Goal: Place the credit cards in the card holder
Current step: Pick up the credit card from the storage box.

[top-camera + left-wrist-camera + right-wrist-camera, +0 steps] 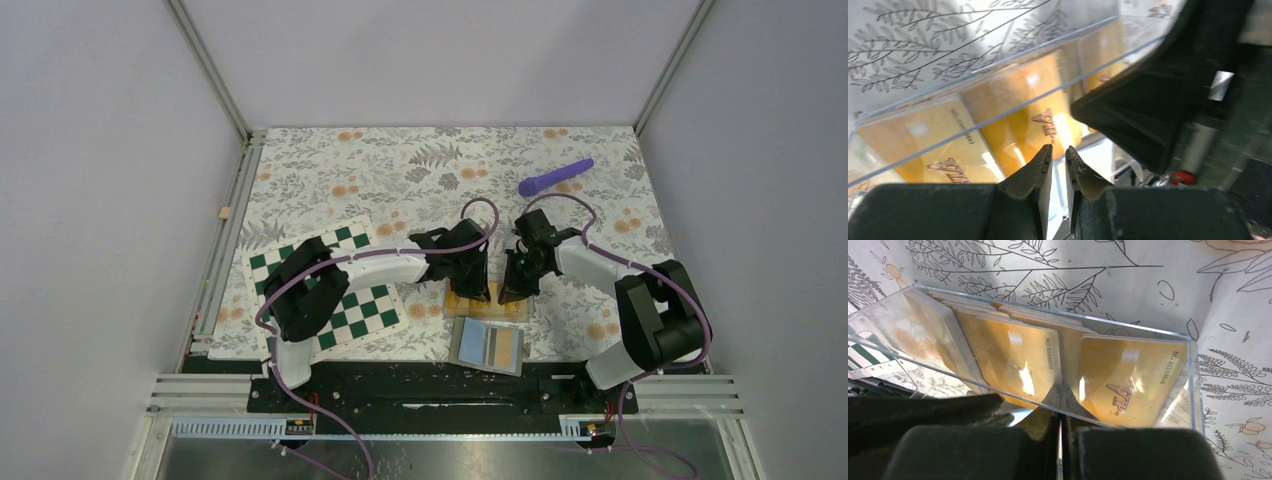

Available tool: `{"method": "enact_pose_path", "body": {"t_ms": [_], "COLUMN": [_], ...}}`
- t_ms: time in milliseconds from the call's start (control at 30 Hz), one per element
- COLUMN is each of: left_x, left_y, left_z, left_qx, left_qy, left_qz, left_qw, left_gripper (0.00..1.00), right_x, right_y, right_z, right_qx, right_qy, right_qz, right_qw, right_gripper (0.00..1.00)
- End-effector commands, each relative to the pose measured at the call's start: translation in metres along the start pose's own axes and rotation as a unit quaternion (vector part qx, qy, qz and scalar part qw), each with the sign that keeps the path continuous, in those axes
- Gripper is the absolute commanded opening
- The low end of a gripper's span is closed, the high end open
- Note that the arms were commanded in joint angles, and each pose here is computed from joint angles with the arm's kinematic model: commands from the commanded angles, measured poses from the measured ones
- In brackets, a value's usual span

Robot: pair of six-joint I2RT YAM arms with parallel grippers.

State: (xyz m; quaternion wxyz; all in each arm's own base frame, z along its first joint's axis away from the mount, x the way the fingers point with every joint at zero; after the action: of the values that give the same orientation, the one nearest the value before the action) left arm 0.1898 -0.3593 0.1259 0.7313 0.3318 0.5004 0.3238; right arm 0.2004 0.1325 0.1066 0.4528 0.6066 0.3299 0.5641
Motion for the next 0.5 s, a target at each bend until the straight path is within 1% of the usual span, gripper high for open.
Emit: {"method": "enact_pose_path", "body": {"t_ms": [0, 33, 100, 133, 233, 300, 400, 467], "left_x": [-0.029, -0.029, -0.03, -0.029, -0.022, -0.015, -0.007, -0.003], "left_y": [0.028, 0.028, 0.03, 0.03, 0.035, 0.039, 0.043, 0.043], "left_z": [0.02, 0.02, 0.021, 0.022, 0.022, 0.022, 0.023, 0.024], "left_qx": [-0.058, -0.059, -0.06, -0.062, -0.068, -0.074, -0.081, -0.081], "left_qy": [-0.011, -0.011, -0.013, -0.012, -0.003, 0.004, 0.011, 0.017], "left_qz": [-0.089, -0.093, -0.096, -0.093, -0.07, -0.048, -0.029, -0.028], "left_qw": [0.994, 0.994, 0.993, 0.994, 0.995, 0.996, 0.996, 0.996], "left_gripper": [0.16, 0.16, 0.16, 0.16, 0.17, 0.19, 0.2, 0.2], "right_x": [0.003, 0.004, 0.005, 0.005, 0.007, 0.009, 0.01, 0.01], "right_y": [0.008, 0.009, 0.011, 0.012, 0.018, 0.023, 0.027, 0.029], "right_z": [-0.001, -0.001, 0.0, 0.0, 0.002, 0.002, 0.003, 0.003], "right_qx": [-0.007, -0.009, -0.009, -0.011, -0.02, -0.025, -0.033, -0.035], "right_qy": [0.004, 0.006, 0.009, 0.012, 0.016, 0.021, 0.026, 0.028], "right_qz": [0.01, 0.012, 0.014, 0.015, 0.014, 0.015, 0.01, 0.01], "right_qw": [1.0, 1.0, 1.0, 1.0, 1.0, 0.999, 0.999, 0.999], "right_gripper": [0.0, 0.01, 0.07, 0.13, 0.33, 0.44, 0.54, 0.54]}}
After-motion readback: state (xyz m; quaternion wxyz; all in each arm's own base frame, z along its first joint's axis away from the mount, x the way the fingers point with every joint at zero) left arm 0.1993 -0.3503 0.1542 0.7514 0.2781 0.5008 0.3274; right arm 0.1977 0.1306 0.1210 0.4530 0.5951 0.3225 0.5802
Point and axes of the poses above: each gripper's point midway between its finger pads, its own y axis back along the fingers, its own x axis along the line the jaws close on, z = x × y, the point moved 9 cm from there along y, back along the fingers, and after that the axes turned 3 degrees about -y, right-handed, at the moved point
